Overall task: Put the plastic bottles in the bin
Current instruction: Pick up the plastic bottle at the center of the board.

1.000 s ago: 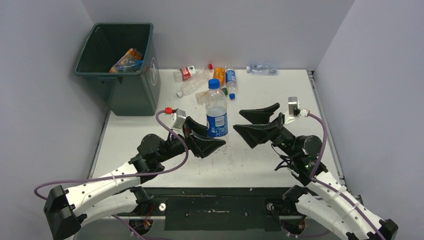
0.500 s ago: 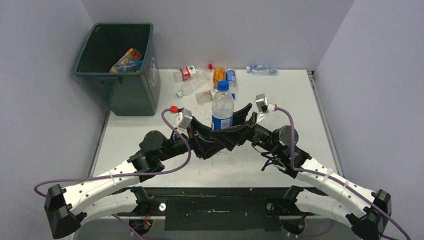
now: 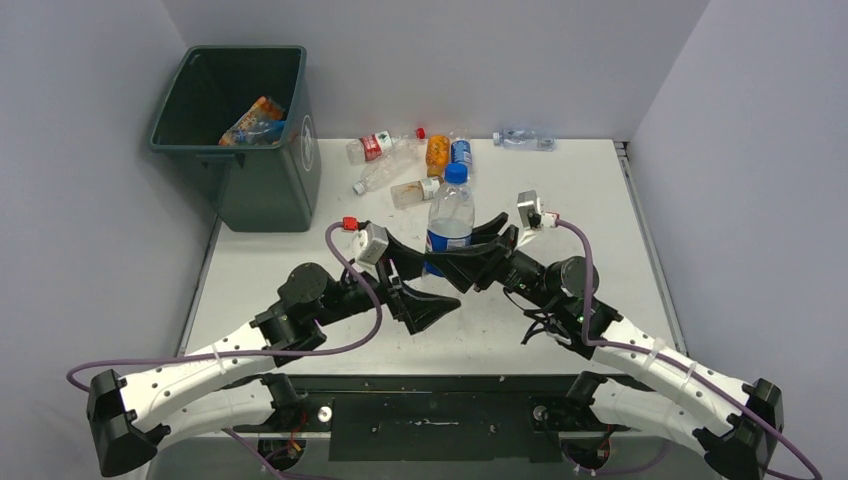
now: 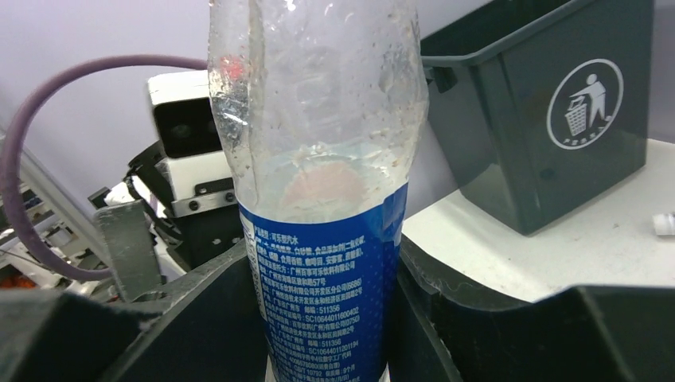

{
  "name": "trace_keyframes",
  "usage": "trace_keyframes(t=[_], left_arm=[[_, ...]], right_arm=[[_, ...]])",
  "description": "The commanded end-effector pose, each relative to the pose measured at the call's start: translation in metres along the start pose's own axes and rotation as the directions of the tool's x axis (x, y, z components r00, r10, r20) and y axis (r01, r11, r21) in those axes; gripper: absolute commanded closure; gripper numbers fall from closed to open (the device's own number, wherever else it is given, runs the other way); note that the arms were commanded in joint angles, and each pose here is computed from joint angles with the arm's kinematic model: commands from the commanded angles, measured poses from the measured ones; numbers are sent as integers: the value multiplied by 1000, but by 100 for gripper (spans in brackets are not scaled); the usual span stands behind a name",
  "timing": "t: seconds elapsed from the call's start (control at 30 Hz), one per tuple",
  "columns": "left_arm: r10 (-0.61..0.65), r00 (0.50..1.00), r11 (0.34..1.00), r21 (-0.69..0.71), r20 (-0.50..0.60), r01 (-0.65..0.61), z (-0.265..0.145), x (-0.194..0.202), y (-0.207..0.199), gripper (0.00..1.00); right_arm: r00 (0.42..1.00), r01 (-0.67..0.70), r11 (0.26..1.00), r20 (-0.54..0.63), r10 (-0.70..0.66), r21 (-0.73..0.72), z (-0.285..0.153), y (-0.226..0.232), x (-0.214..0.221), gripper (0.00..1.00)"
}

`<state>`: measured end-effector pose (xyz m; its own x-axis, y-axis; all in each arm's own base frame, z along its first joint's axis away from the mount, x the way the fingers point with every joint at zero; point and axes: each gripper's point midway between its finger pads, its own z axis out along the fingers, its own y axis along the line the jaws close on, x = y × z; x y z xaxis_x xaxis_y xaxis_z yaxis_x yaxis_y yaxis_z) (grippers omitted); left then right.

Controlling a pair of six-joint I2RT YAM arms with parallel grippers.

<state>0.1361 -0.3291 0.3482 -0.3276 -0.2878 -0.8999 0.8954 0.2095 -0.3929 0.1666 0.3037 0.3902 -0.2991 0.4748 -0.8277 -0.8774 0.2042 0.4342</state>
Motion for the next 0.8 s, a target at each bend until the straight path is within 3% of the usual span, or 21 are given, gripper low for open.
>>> trace_keyframes(t=[0.0, 0.17, 0.3, 0.47, 0.6, 0.77], left_arm=[[82, 988, 996, 32, 133, -87, -17, -30, -17, 4], [191, 929, 981, -97, 318, -168, -53, -72, -10, 4], [253, 887, 964, -180, 385, -197, -65, -119, -15, 4], [225, 927, 958, -240, 300, -155, -32, -148, -13, 4], [185, 963, 971, -189, 195, -148, 13, -138, -13, 0], [127, 981, 983, -150, 150, -105, 42, -137, -16, 13]], right_arm=[[993, 85, 996, 77, -86, 21, -10, 6, -25, 77], [976, 217, 973, -12, -217, 76, -36, 3, -22, 78], [957, 286, 953, -92, -277, 103, -55, -4, -10, 79], [950, 308, 931, -106, -292, 194, -69, -25, -1, 80], [953, 299, 936, -107, -283, 185, -64, -27, 3, 80], [954, 294, 941, -120, -276, 167, -56, -25, 7, 80]])
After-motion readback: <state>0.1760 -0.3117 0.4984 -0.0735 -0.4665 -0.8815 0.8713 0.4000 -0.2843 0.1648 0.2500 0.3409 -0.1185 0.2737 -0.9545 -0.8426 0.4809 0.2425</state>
